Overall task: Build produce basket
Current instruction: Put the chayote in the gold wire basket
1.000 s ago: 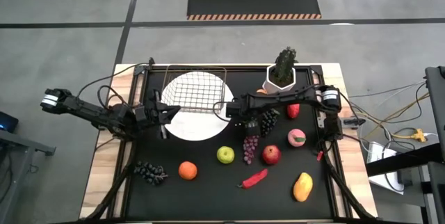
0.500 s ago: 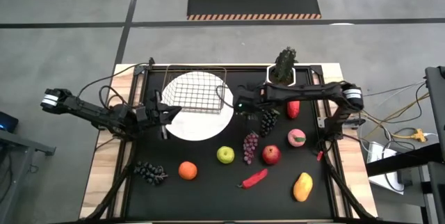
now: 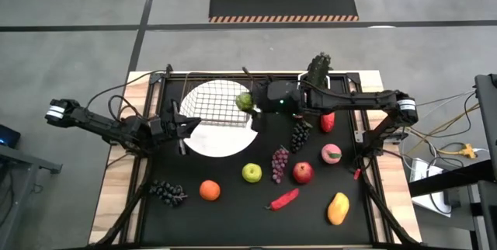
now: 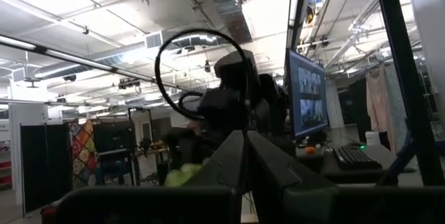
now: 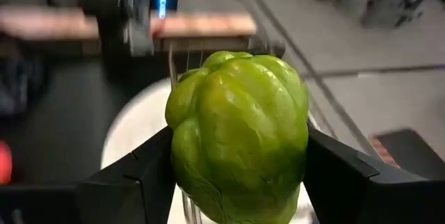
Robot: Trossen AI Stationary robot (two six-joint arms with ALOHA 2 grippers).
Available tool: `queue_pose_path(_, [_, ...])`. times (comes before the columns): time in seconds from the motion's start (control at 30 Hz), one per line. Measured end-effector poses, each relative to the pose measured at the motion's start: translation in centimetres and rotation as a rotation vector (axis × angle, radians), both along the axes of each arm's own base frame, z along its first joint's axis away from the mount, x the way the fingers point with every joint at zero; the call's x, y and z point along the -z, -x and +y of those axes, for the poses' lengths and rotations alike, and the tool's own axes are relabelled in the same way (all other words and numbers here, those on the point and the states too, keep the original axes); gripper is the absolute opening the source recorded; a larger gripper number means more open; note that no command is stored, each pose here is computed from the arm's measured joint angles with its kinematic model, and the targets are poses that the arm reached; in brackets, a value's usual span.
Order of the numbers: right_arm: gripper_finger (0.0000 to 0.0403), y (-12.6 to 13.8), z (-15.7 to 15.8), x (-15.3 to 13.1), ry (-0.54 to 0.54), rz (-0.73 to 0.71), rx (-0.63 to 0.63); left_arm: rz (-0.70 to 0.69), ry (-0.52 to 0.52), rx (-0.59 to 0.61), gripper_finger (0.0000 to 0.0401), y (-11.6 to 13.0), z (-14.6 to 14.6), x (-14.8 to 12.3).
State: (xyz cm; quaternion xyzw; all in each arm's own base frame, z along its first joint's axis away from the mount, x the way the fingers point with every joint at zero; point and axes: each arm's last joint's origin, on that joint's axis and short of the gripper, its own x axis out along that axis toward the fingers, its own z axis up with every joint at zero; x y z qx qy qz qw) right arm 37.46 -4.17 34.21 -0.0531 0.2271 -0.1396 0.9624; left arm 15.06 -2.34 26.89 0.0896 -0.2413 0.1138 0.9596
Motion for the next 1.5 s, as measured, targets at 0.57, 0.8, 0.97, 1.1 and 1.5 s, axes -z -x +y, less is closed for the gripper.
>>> queue_pose_path(0.57, [0.0236,-6.0,-3.4,-0.6,-0.019,0.113,0.121,-0.016,0.004,0.008,0.0001,0.4,0.0,-0.3])
queue_pose_path(0.8, [0.0236,-8.1,-4.9,0.1,-0.003,0.248,0.124,-0.019,0.004,0.009,0.0001,0.8,0.1,-0.4])
queue_pose_path(0.97, [0.0238,-9.1,-5.7,1.1,0.0,0.292,0.129,-0.009,0.003,0.011,0.0001,1.1,0.2,-0.5])
queue_pose_path(1.1, [0.0237,-9.7,-6.3,2.3,0.001,0.32,0.131,-0.011,0.003,0.017,0.0001,1.5,0.2,-0.6])
queue_pose_path(1.5, [0.0237,-11.6,-7.4,6.8,-0.017,0.39,0.141,-0.013,0.022,0.029,0.0001,1.8,0.3,-0.7])
